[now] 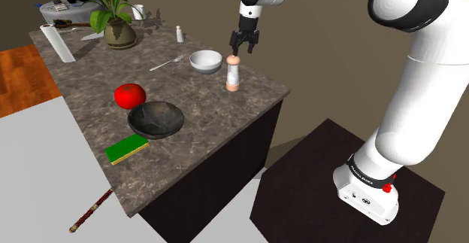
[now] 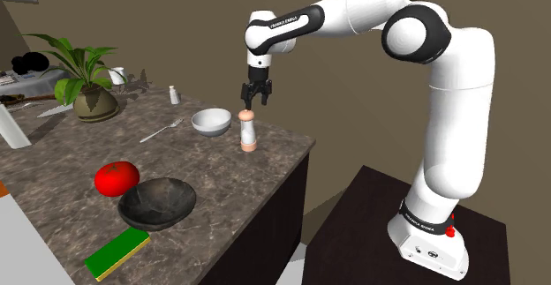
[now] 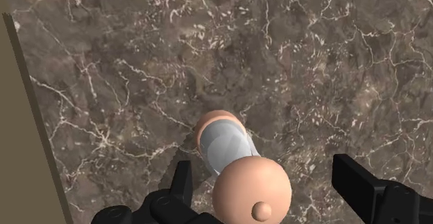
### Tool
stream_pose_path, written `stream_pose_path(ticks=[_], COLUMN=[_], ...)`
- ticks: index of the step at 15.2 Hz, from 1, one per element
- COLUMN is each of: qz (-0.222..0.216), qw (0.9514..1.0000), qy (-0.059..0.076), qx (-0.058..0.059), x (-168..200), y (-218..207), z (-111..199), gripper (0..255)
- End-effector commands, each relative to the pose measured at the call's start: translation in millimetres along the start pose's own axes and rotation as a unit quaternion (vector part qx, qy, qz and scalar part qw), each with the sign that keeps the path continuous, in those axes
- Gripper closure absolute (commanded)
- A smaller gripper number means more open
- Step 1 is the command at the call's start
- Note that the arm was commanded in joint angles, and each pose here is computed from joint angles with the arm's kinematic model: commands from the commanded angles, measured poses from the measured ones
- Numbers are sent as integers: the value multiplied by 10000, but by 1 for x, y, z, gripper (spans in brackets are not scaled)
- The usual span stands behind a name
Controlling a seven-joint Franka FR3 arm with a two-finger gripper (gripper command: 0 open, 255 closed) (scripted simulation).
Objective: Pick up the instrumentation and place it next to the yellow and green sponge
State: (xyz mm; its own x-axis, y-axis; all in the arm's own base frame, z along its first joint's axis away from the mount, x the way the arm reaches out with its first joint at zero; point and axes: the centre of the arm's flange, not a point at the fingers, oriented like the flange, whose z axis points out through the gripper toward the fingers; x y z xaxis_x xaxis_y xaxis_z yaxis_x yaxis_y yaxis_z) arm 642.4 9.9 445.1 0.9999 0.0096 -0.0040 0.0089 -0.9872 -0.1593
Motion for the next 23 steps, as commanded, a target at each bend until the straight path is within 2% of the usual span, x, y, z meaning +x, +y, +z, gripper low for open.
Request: stream_pose_path(ticks=[1, 2, 10, 17, 18, 23], qz=[3, 5, 5, 5, 5, 5], qw=[10000, 10000, 10000, 10000, 10000, 10000], qy=[7, 9, 9, 8, 8, 8], qx=[32, 43, 43, 43, 43, 43], x=[28, 38, 38, 38, 38, 38], y=[0, 0, 0, 0, 0, 0], z=[8, 11, 51, 51, 51, 51], gripper=[0, 0, 0, 0, 255, 255])
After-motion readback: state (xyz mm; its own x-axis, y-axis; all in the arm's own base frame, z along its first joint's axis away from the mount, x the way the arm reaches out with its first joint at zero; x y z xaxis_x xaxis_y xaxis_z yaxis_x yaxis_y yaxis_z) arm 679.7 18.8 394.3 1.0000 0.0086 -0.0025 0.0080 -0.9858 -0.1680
